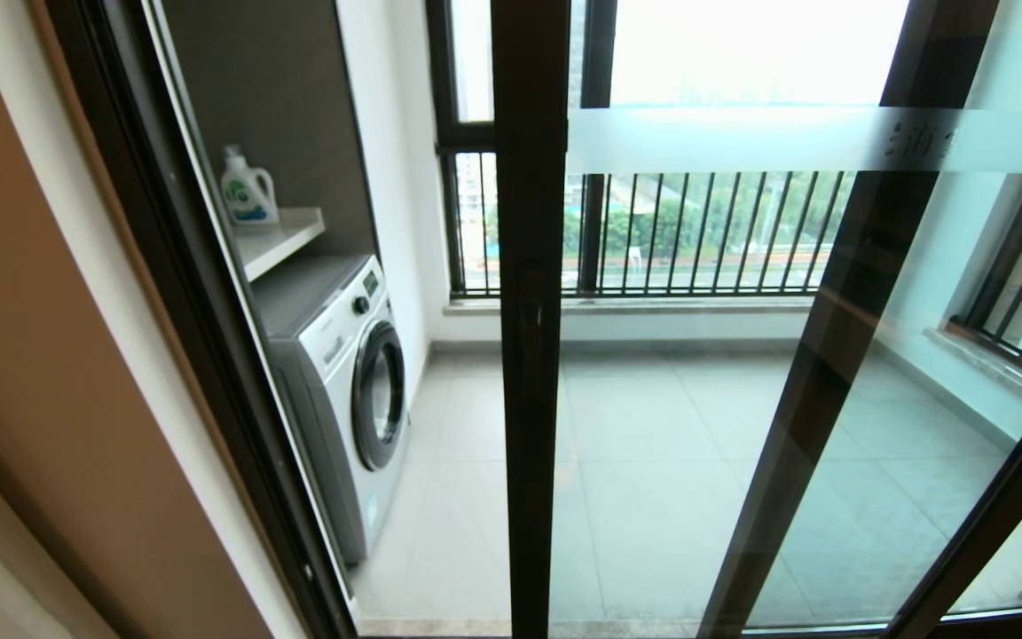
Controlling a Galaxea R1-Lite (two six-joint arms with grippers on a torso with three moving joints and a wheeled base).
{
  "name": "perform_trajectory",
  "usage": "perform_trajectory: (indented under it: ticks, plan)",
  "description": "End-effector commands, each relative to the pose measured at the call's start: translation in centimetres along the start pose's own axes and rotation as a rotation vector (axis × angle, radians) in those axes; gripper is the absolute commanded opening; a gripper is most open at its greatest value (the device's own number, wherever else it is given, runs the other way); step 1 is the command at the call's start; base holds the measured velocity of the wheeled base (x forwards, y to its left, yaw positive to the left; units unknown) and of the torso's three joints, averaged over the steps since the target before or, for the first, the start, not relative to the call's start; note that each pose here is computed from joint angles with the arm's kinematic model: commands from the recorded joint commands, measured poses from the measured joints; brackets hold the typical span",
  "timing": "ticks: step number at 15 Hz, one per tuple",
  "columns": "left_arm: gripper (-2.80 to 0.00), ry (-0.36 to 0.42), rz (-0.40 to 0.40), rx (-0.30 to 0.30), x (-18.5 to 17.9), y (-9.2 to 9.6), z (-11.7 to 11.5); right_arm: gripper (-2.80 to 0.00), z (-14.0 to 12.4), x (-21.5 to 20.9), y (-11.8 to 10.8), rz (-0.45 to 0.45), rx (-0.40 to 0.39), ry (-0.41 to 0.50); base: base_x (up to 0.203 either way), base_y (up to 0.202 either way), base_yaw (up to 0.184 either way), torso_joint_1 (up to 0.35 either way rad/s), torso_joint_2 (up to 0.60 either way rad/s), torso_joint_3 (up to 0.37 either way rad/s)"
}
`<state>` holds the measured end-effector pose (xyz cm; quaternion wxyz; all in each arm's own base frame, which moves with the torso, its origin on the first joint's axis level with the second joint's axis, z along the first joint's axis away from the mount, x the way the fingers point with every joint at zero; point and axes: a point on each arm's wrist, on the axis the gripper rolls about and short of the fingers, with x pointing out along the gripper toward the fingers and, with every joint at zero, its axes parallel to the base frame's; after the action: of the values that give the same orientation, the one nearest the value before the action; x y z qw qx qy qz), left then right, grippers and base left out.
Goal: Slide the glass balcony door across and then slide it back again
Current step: Close the slid door
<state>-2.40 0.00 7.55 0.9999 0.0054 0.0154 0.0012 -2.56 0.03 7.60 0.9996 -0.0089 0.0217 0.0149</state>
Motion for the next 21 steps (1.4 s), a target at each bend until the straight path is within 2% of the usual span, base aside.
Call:
perform_trajectory:
  ticks: [1, 13, 16, 17, 19, 21]
  plan:
    - [-2.80, 0.001, 0.000, 0.000, 0.0, 0.0, 0.0, -2.80, 0.0, 0.0, 0.0, 0.001, 0.001, 0.004, 0.000, 0.000, 0.000, 0.000, 0.00, 0.000]
    - [-2.80, 0.000, 0.000, 0.000, 0.0, 0.0, 0.0, -2.80, 0.0, 0.0, 0.0, 0.001, 0.001, 0.004, 0.000, 0.000, 0.000, 0.000, 0.00, 0.000]
    - [-2.80, -0.004, -0.008, 0.061, 0.0, 0.0, 0.2, -2.80, 0.0, 0.0, 0.0, 0.001, 0.001, 0.004, 0.000, 0.000, 0.000, 0.000, 0.00, 0.000]
    - [-2.80, -0.024, -0.008, 0.060, -0.2, 0.0, 0.7, -2.80, 0.0, 0.0, 0.0, 0.001, 0.001, 0.004, 0.000, 0.000, 0.000, 0.000, 0.00, 0.000]
    - [-2.80, -0.101, -0.018, 0.060, -1.1, 0.0, 3.4, -2.80, 0.0, 0.0, 0.0, 0.001, 0.001, 0.004, 0.000, 0.000, 0.000, 0.000, 0.00, 0.000]
    - [-2.80, -0.100, -0.038, 0.060, -1.0, 0.0, 6.8, -2.80, 0.0, 0.0, 0.0, 0.001, 0.001, 0.004, 0.000, 0.000, 0.000, 0.000, 0.00, 0.000]
